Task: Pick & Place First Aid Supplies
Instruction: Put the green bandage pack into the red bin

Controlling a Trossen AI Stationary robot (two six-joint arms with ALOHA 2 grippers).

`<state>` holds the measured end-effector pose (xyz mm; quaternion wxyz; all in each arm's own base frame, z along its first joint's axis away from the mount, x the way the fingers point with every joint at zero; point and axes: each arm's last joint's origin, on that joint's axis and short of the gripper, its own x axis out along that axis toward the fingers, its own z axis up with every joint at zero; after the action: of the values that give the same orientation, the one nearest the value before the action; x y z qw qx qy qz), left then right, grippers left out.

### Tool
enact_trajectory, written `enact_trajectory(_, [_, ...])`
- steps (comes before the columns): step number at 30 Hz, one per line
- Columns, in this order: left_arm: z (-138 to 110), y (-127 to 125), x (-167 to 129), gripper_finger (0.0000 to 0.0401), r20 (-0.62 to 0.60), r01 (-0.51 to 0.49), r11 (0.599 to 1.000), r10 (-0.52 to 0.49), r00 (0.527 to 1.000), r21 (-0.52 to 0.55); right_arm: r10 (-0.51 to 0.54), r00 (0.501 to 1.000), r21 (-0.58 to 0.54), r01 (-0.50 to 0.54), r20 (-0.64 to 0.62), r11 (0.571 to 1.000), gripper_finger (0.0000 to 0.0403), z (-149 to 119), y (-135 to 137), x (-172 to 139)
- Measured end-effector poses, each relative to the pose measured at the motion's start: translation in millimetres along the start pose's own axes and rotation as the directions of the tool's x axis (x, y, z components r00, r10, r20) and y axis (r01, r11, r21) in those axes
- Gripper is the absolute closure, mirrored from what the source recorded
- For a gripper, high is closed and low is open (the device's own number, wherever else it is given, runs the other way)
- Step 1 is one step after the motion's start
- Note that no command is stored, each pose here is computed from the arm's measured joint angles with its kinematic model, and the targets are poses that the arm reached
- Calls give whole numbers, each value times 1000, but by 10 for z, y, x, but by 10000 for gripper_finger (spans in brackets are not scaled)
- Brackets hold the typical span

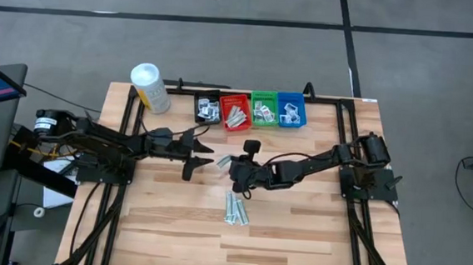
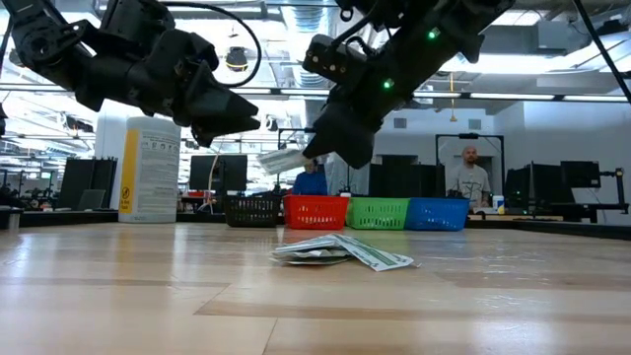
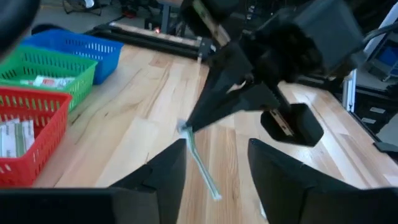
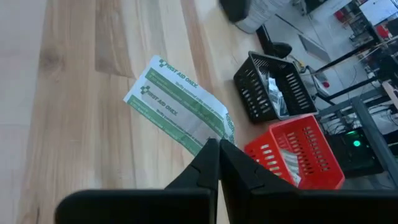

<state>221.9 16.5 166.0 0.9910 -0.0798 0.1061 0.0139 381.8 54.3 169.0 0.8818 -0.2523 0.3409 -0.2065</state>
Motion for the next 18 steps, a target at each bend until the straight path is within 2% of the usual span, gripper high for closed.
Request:
enact_trajectory(5, [-82,34,47,205,-43,-16,999,14,999,-46,-27,1000,-4,27,9,1000,402,18,-11,-3])
enact_trajectory(11, [-181,123,124,201,-72,-52,995,47,996,-81,-47,997,-24,49,64,998,402,90,-18,-22])
enact_trajectory(18, [-160,129,232,201,-73,-42,995,35,997,-91,-73,994,-35,76,86,996,402,122,-35,-24])
